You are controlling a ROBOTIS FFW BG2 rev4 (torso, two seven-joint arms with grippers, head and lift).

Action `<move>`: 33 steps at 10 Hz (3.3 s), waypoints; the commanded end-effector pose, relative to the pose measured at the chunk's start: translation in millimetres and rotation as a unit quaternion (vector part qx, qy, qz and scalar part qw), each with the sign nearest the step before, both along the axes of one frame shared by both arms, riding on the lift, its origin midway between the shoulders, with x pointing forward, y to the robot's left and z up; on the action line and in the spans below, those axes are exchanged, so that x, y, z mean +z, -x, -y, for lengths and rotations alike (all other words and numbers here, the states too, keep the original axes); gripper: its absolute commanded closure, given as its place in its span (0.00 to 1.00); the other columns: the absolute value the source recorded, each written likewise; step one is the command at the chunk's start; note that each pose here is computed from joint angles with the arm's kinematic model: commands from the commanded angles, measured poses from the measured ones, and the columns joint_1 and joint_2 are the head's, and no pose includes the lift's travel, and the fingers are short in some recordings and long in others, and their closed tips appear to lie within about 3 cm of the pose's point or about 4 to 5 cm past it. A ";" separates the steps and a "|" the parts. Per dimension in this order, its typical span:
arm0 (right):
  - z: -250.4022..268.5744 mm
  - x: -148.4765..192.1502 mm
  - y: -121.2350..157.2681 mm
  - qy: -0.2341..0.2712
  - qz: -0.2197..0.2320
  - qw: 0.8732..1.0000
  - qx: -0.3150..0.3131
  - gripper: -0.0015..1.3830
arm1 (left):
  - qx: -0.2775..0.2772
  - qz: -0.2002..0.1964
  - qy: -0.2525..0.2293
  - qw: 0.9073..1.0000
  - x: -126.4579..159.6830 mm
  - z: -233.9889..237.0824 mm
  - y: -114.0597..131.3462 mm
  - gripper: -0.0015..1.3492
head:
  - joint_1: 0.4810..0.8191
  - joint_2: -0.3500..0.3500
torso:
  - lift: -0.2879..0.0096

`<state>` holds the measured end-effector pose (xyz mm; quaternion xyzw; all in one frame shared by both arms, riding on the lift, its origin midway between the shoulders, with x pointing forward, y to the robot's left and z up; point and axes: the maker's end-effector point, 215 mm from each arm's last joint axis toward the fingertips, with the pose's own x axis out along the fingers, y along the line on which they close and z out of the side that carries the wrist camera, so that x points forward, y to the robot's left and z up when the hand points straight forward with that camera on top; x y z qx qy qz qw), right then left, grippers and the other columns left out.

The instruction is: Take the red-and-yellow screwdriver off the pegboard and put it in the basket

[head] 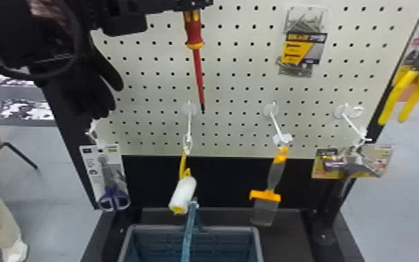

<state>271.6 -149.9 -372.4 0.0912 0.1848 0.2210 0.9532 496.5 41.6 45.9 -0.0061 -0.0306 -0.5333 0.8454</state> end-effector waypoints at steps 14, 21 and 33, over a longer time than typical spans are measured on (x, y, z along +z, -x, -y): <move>-0.6 -2.0 1.0 0.002 -0.001 1.000 0.006 0.08 | -0.003 0.012 -0.006 1.000 6.8 2.6 3.9 0.85 | 0.20 0.50 | 0.63; -0.8 -1.5 2.3 0.004 -0.002 1.000 0.009 0.08 | 0.055 0.048 -0.021 0.997 9.4 -18.4 15.4 0.85 | 0.20 0.50 | 0.63; -1.7 1.4 1.1 0.005 -0.001 1.000 0.010 0.08 | 0.158 -0.051 0.033 0.986 -87.7 -79.2 39.1 0.85 | 0.20 0.50 | 0.63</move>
